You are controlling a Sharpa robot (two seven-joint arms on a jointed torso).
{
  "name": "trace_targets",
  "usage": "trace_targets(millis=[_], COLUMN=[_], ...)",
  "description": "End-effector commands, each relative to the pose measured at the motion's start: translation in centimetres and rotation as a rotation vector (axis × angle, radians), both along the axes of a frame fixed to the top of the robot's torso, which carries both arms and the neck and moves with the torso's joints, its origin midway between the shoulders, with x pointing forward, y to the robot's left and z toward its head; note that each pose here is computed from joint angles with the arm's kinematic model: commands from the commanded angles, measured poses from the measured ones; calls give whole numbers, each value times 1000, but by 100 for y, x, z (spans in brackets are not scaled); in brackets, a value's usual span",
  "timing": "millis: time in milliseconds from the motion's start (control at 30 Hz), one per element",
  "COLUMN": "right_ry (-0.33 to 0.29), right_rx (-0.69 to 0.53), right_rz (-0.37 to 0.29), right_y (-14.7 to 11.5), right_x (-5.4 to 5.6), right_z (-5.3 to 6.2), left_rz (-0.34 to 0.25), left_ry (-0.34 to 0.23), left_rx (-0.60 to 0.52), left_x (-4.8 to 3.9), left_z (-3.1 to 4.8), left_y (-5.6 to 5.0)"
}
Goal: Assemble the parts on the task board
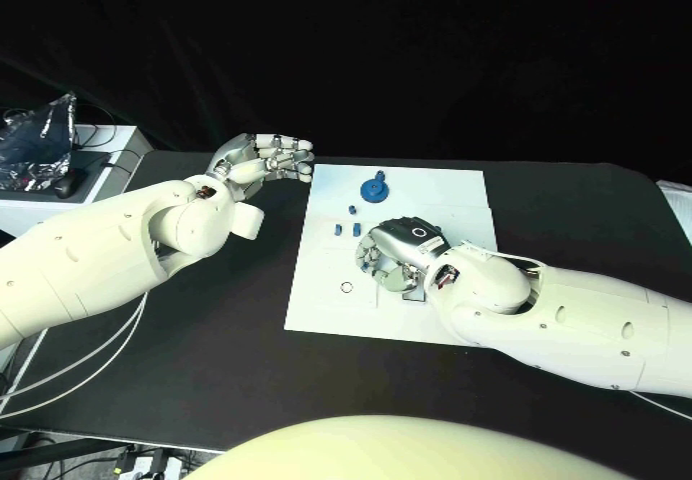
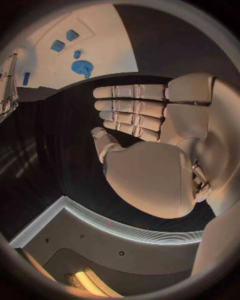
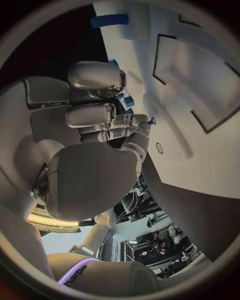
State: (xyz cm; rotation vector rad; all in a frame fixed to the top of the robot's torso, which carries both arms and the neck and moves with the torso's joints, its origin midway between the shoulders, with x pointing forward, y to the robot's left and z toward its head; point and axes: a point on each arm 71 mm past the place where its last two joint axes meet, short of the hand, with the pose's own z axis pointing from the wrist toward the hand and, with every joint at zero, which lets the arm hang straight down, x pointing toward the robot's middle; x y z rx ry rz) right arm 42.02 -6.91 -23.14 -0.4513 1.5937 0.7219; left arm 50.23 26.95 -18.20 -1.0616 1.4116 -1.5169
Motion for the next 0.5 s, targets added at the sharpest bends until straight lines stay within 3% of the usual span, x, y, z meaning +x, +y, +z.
trace_targets(millis=[33, 500], right_ry=[-9, -17], right_rx=[-13, -9], right_rz=[5, 1], right_y=[-8, -42], right_x=[-20, -41], right_z=[-18, 1], left_rz=[-17, -18], left_ry=[-6, -5], left_rx=[-9, -9], left_x=[-4, -1], left_z=[9, 6], left_y=[-25, -29])
